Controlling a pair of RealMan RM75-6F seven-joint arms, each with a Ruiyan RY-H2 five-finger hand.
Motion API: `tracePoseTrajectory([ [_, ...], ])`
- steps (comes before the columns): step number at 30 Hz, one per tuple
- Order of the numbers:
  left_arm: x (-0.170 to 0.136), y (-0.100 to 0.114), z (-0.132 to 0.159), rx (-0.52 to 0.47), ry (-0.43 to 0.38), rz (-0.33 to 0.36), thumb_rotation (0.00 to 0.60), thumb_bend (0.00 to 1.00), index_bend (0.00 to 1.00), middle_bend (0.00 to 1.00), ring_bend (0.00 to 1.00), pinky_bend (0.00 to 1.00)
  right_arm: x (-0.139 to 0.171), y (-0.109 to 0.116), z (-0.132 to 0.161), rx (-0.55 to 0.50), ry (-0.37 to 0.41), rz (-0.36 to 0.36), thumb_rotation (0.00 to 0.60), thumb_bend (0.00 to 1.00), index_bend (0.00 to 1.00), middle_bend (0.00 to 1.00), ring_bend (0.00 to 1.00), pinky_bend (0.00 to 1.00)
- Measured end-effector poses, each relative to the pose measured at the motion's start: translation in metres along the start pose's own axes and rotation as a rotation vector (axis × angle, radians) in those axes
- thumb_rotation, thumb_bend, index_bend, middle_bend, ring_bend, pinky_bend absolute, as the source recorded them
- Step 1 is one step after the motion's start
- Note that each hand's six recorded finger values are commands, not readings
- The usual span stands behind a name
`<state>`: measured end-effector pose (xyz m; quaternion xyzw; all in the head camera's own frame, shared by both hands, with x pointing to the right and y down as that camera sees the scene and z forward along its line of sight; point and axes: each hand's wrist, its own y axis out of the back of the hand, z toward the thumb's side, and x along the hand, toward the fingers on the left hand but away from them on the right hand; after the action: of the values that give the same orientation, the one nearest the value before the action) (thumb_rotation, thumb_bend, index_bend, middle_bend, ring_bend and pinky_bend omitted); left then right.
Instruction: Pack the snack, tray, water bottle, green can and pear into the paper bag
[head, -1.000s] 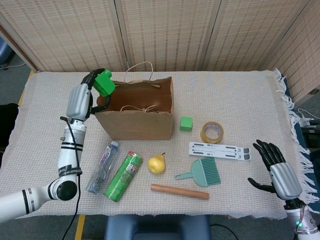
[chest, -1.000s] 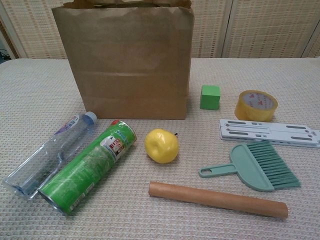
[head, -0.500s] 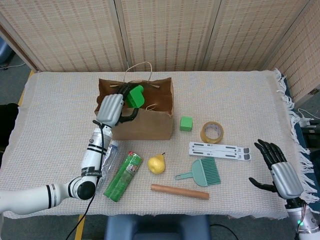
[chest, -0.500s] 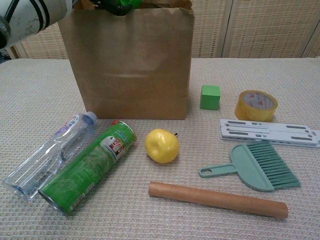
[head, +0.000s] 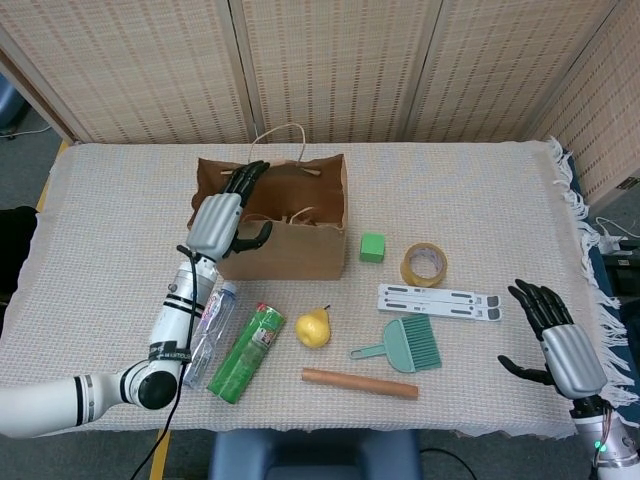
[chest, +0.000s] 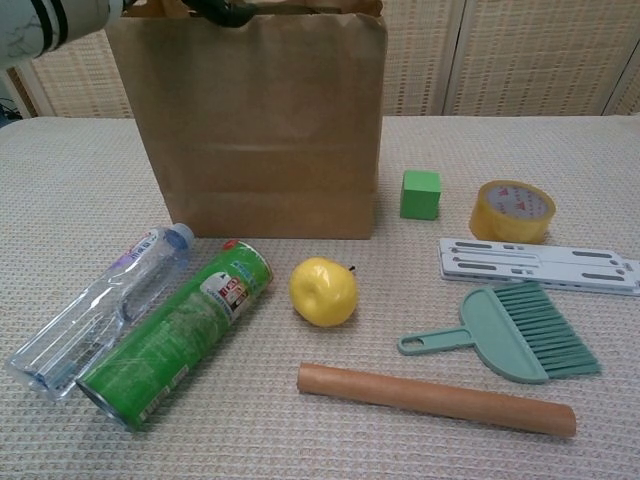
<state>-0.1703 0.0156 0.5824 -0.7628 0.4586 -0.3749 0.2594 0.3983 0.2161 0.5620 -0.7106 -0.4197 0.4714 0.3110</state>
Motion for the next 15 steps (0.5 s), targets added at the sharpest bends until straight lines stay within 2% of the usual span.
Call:
tracePoseTrajectory([
  [5, -0.013, 0.021, -0.016, 0.001, 0.028, 0.031, 0.6, 0.45, 0.14, 0.07, 0.05, 0.27, 0.0, 0.0, 0.0, 0.004, 0.0, 0.0, 0.6, 0.06, 0.0, 0.0, 0.0, 0.0],
  [9, -0.03, 0.044, -0.037, 0.009, 0.053, 0.053, 0.6, 0.46, 0.16, 0.1, 0.07, 0.29, 0.001, 0.0, 0.001, 0.007, 0.003, 0.002, 0.6, 0.06, 0.0, 0.0, 0.0, 0.0],
  [15, -0.075, 0.08, -0.081, 0.025, 0.108, 0.08, 0.6, 0.46, 0.2, 0.15, 0.09, 0.29, 0.002, -0.001, 0.002, 0.006, 0.005, 0.007, 0.6, 0.06, 0.0, 0.0, 0.0, 0.0],
])
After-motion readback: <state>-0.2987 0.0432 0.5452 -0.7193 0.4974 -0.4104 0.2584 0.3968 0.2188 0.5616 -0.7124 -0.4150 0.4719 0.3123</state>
